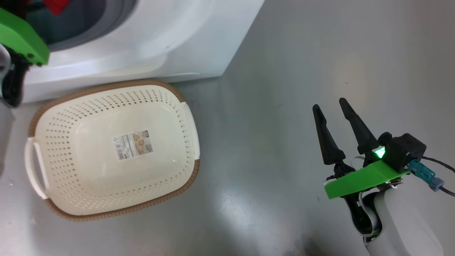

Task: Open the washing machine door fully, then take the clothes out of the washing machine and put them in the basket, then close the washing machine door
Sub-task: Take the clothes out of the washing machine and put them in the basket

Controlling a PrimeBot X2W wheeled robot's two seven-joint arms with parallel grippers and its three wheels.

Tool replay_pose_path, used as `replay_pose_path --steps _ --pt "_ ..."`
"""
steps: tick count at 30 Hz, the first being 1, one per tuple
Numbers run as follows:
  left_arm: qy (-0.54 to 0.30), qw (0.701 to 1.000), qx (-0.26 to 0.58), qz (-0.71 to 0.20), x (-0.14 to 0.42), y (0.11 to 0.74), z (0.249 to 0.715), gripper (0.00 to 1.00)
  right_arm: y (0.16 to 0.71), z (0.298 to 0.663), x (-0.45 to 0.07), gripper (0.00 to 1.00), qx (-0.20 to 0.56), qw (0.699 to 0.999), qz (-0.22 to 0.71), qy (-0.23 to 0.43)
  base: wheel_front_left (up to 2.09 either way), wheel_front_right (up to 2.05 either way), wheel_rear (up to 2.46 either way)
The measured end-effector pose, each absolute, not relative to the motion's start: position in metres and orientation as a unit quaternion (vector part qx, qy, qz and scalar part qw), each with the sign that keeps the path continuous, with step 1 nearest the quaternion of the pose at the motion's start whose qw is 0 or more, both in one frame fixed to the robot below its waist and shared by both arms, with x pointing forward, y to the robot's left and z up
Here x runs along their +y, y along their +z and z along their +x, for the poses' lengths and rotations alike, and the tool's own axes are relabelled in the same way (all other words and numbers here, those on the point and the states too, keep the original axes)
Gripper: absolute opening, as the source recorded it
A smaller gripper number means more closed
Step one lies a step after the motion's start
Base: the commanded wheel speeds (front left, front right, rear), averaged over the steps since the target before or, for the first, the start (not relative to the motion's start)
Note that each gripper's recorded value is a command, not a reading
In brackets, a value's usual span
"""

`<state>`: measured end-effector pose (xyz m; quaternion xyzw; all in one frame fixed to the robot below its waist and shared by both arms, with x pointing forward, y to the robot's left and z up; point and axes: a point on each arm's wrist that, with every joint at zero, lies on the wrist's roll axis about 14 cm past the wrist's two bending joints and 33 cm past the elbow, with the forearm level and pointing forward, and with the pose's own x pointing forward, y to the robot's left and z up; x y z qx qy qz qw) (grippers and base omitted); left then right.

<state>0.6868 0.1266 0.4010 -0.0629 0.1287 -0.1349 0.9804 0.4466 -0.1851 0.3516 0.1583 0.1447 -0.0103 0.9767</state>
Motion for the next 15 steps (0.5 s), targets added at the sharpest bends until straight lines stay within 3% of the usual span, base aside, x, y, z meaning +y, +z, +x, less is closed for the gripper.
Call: replay_pose_path --steps 7,15 --pt "-0.118 0.982 0.076 -0.129 0.138 0.438 0.678 0.0 0.363 0.454 -0.179 1.0 0.129 0.979 0.158 0.003 0.0 0.0 0.0" --pt "-0.101 0.985 0.03 -0.137 0.154 0.458 0.652 0.0 0.373 0.455 -0.174 1.0 0.117 0.981 0.153 0.015 0.0 0.0 0.0"
